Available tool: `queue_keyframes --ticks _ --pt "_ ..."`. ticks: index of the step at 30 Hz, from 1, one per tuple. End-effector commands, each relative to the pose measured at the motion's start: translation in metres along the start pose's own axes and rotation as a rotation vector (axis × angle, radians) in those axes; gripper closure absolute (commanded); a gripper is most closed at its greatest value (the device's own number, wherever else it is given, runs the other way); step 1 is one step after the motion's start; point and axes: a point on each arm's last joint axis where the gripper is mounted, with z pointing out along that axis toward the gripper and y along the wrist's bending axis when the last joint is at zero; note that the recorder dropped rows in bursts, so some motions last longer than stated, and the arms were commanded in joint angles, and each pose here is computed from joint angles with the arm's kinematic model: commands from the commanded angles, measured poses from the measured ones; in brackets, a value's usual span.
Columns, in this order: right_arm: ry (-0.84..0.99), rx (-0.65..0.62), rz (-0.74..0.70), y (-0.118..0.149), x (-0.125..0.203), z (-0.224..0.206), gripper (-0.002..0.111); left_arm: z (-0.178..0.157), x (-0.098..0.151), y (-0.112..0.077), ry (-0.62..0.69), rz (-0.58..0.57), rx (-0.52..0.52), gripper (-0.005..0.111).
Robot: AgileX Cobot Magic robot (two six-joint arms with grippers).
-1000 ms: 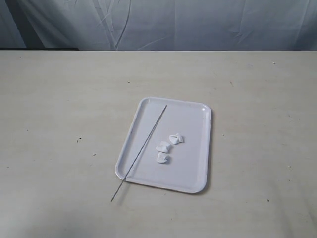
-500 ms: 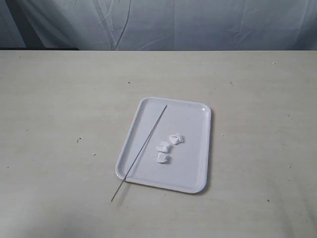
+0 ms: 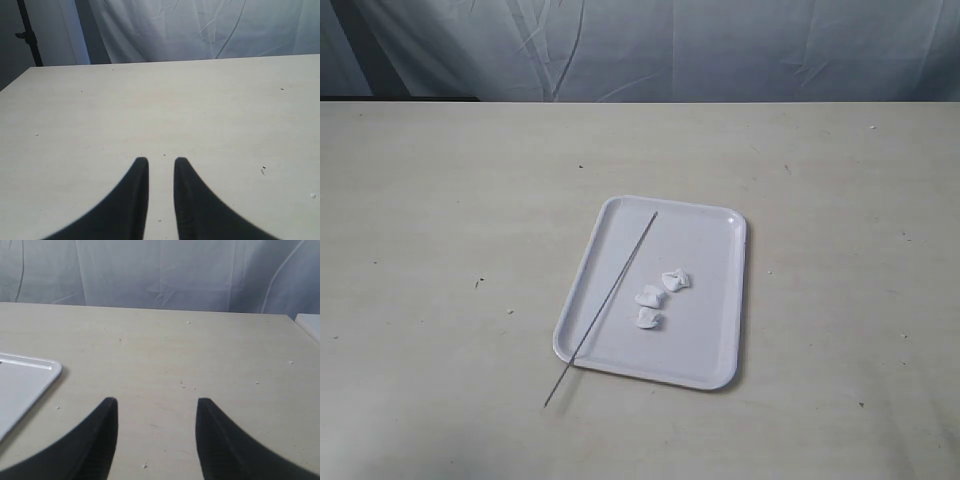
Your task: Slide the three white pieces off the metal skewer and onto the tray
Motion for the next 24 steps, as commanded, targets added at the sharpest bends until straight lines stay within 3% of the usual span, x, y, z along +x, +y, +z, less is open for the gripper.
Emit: queue_keyframes --ticks 1,24 --pt "-0.005 -0.003 -0.005 0.0002 0.0002 -0.0001 0.061 -0.0002 -0.0002 0.0002 -0.008 -0.001 -0.003 0.088" --pt "-0.012 -0.002 -0.006 0.0001 -0.0004 -0.0001 0.061 -0.0002 -0.0002 0.0002 -0.008 -0.001 -0.003 0.088"
